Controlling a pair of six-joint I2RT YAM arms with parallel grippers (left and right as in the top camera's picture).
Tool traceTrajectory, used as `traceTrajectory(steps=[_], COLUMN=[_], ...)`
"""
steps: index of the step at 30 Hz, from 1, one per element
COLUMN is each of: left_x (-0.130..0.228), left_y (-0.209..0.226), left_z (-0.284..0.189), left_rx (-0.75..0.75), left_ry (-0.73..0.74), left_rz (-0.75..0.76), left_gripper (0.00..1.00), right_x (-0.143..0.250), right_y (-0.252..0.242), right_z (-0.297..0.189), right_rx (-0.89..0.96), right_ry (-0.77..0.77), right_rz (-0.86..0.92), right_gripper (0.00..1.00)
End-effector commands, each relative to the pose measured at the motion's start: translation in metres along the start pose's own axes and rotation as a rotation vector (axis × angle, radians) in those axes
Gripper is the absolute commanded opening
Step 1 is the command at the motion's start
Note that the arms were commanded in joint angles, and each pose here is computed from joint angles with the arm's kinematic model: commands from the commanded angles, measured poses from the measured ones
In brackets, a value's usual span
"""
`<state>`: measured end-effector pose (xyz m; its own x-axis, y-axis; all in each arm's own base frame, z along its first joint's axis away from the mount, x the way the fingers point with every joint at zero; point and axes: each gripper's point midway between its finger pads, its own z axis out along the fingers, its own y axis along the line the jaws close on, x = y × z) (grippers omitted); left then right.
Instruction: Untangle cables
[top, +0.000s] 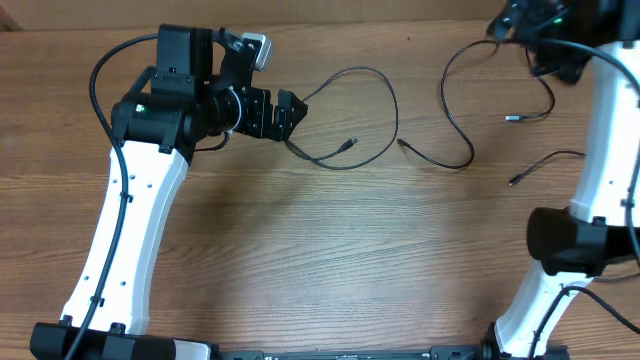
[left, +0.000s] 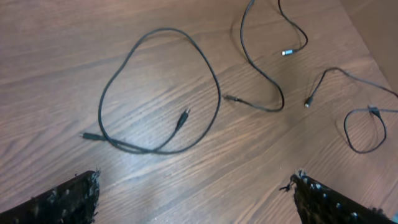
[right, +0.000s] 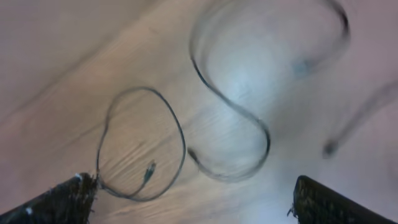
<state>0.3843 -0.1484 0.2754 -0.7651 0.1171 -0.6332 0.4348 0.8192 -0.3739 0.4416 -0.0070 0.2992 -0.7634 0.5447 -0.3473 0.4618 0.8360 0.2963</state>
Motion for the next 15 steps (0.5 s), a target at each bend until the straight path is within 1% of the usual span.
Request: traceTrajectory(steps=[1, 3, 5, 7, 10, 13, 15], left_x=[-0.001, 0.000, 0.000, 0.001, 0.001, 0.000, 0.000], left_y=[0.000, 0.001, 0.004, 0.006, 0.010, 0.011, 0.011], left_z=[-0.003, -0.003, -0.003, -0.003, -0.004, -0.004, -0.004], left_rx=[-0.009, -0.012, -0.031, -0.039, -0.056, -0.060, -0.060], left_ry=[0.001, 0.002, 0.005, 0.009, 0.008, 0.006, 0.004], left_rz=[0.040, 0.044, 0.043, 0.069, 0.079, 0.082, 0.084], left_gripper=[1.00, 1.00, 1.00, 1.00, 1.00, 1.00, 1.00], right_x=[0.011, 0.034, 0.052, 0.068, 0.078, 0.090, 0.107], right_y=[0.007, 0.025, 0.029, 0.024, 0.011, -0.016, -0.050], right_z=[0.003, 0.015, 0.029, 0.030, 0.008, -0.021, -0.036], right_rx=[0.098, 0.122, 0.191, 0.283, 0.332, 0.362, 0.405], right_ry=[-0.054, -0.019, -0.008, -0.040, -0.100, -0.143, -0.158], right_rz=[0.300, 0.351, 0.314, 0.229, 0.193, 0.191, 0.271], right_gripper=[1.00, 1.00, 1.00, 1.00, 1.00, 1.00, 1.00])
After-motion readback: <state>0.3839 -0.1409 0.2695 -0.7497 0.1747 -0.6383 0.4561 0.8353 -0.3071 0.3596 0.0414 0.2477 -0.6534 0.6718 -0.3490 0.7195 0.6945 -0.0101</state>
